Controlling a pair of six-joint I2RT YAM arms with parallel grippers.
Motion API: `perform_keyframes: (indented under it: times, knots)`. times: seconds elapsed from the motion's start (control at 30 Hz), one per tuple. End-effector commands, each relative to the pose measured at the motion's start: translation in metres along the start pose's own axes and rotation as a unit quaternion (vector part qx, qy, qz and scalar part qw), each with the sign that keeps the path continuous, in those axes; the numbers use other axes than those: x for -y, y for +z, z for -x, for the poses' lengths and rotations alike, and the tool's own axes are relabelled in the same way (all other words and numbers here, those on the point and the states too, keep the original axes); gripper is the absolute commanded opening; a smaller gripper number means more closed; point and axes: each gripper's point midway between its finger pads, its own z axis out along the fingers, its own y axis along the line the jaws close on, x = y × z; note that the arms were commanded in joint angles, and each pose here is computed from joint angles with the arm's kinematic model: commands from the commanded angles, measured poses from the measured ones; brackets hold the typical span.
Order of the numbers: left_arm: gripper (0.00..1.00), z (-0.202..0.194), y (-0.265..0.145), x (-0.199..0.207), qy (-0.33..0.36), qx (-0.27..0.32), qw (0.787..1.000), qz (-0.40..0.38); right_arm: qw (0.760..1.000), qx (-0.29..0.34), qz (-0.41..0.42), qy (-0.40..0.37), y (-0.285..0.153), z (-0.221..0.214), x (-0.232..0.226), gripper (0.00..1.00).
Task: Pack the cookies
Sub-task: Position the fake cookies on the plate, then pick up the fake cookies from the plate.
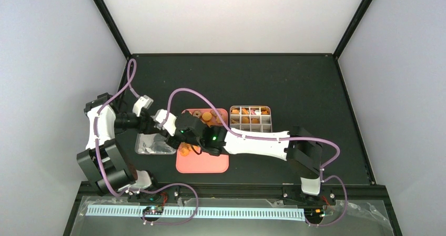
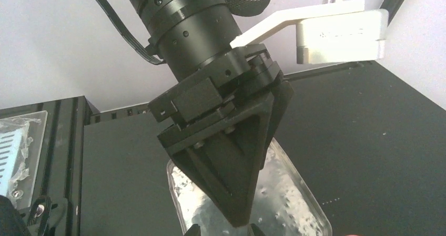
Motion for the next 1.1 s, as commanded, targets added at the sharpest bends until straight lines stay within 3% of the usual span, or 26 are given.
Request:
perform_keyframes:
  times: [0.0, 0.5, 1.07]
  knots:
    - [0.70, 0.008, -0.006, -0.002, 0.018, 0.009, 1.000, 0.003, 1.000, 0.003, -0.028, 0.003, -0.017, -0.003, 0.013, 0.12]
    - [0.70, 0.012, -0.006, 0.000, 0.019, 0.017, 1.000, -0.005, 0.995, -0.033, -0.094, -0.003, -0.065, -0.038, 0.056, 0.10]
    - [0.70, 0.012, -0.006, 0.002, 0.021, 0.019, 1.000, -0.010, 0.999, -0.010, 0.021, 0.047, -0.063, -0.019, 0.016, 0.21]
